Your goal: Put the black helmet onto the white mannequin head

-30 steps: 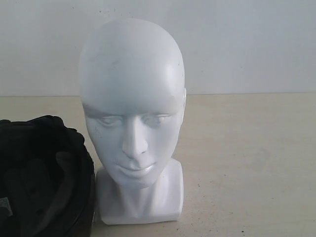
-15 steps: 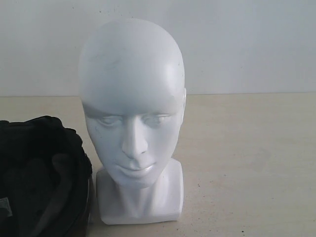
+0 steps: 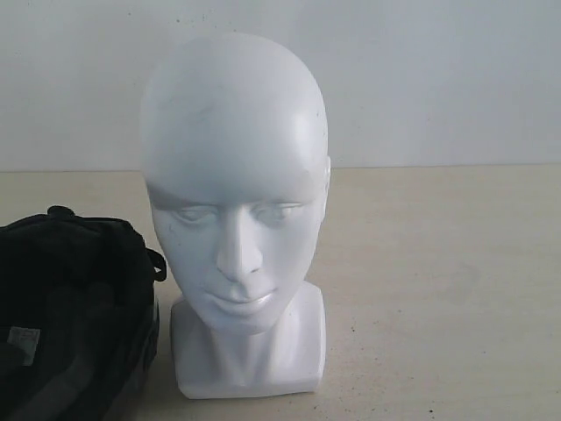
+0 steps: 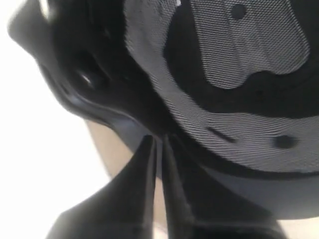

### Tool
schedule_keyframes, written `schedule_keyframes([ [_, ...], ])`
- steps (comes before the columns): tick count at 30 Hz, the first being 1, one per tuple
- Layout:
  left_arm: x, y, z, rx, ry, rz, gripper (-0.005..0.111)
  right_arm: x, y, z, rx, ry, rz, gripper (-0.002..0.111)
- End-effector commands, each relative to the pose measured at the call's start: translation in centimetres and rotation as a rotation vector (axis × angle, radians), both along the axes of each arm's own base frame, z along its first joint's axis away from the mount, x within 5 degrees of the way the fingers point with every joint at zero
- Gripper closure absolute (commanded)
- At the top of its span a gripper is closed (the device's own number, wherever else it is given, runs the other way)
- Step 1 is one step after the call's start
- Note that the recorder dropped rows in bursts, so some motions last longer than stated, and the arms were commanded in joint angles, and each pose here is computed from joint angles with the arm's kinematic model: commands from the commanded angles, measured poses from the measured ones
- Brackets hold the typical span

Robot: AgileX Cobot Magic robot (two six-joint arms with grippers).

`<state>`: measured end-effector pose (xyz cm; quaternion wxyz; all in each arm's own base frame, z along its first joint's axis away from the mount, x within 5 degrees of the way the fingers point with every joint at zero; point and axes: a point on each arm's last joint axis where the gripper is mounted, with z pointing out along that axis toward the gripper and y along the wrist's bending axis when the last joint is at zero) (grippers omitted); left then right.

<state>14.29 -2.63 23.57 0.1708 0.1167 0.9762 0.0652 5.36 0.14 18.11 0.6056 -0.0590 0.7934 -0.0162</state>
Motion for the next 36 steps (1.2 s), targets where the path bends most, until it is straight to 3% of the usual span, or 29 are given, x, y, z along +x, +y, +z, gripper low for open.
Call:
schedule_keyframes([
  [1, 0.3, -0.8, 0.2, -0.079, -0.021, -0.016, 0.102, 0.0, 0.0, 0.1, -0.003, -0.016, -0.003, 0.108],
  [11, 0.4, -1.6, 0.4, -0.158, -0.033, -0.067, 0.102, 0.0, 0.0, 0.1, -0.003, -0.016, -0.003, 0.108],
  [13, 0.3, -2.5, 1.3, -0.247, -0.023, -0.096, 0.098, 0.0, 0.0, 0.1, -0.003, -0.016, -0.003, 0.108],
  [14, 0.0, -3.0, 2.2, -0.288, -0.02, -0.157, 0.087, 0.0, 0.0, 0.1, -0.003, -0.016, -0.003, 0.108],
  [16, -0.6, -3.8, 4.2, -0.348, -0.02, -0.3, 0.04, 0.0, 0.0, 0.1, -0.003, -0.016, -0.003, 0.108],
  [17, -1.1, -4.0, 4.7, -0.323, -0.023, -0.466, 0.025, 0.0, 0.0, 0.1, -0.003, -0.016, -0.003, 0.108],
  [19, -1.3, -3.9, 4.4, -0.274, -0.004, -0.574, 0.028, 0.0, 0.0, 0.1, -0.003, -0.016, -0.003, 0.108],
  [27, -1.3, -3.9, 4.3, -0.248, -0.023, -0.651, 0.029, 0.0, 0.0, 0.1, -0.003, -0.016, -0.003, 0.108],
  [32, -1.7, -3.7, 3.3, -0.235, 0.025, -0.656, 0.029, 0.0, 0.0, 0.1, -0.003, -0.016, -0.003, 0.108],
  [36, -1.9, -3.5, 2.2, -0.194, 0.041, -0.729, 0.029, 0.0, 0.0, 0.1, -0.004, -0.014, -0.003, 0.108],
])
